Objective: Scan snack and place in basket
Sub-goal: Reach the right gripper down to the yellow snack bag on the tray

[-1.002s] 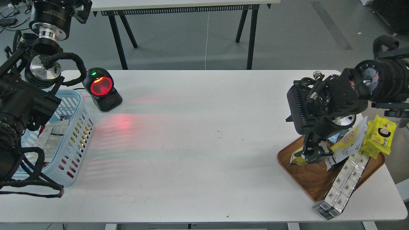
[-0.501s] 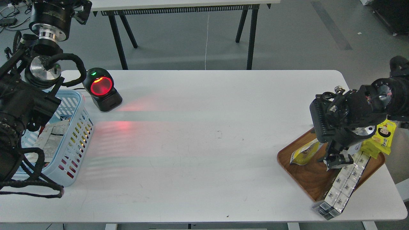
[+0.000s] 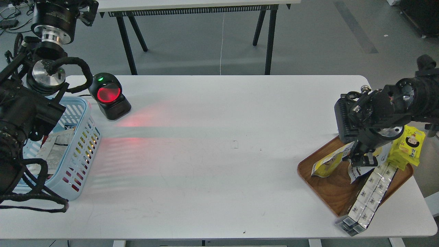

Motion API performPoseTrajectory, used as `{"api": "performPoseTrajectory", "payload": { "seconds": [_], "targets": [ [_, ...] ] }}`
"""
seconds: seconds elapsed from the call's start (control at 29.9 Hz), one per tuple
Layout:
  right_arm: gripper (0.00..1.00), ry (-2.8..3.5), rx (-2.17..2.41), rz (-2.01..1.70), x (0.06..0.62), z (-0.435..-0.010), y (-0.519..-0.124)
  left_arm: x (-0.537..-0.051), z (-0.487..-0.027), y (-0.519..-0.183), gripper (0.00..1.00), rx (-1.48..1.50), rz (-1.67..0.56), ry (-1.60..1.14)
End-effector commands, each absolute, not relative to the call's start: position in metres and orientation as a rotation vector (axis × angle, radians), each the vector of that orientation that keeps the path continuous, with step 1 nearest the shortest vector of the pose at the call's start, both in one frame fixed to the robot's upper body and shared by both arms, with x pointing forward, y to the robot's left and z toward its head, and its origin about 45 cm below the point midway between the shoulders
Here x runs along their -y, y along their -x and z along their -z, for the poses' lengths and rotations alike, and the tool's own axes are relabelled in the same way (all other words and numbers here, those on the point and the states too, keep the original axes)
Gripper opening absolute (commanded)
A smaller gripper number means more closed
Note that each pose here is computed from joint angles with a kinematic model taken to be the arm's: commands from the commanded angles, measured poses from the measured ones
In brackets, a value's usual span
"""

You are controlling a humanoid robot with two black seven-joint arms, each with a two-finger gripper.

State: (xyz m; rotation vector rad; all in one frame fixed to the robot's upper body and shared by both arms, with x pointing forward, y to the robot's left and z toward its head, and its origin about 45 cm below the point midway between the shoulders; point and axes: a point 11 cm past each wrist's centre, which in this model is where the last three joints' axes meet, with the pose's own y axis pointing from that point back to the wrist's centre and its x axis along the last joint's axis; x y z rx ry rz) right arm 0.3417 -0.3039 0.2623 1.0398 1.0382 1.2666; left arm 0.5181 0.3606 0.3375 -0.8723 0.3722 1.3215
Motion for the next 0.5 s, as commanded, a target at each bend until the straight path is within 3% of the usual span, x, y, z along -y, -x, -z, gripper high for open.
{"api": "performPoseTrajectory", "payload": {
  "seconds": [0.0,0.3,0.47],
  "targets": [
    [0.35,-1.040,-1.042,-1.269,0.303,-0.261,-0.342,-0.360,-0.337,-0.518,1.00,-0.373,-1.321,0.872],
    [0.03,-1.031,-1.044,-1.298,0.297,-0.263,-0.346,-0.362,-0.338,-0.518,1.00,-0.369,-1.324,0.871],
    [0.00,-1.035,-1.038,-1.352,0.287,-0.264,-0.350,-0.361,-0.337,-0.518,1.00,-0.371,-1.324,0.868]
  ]
}}
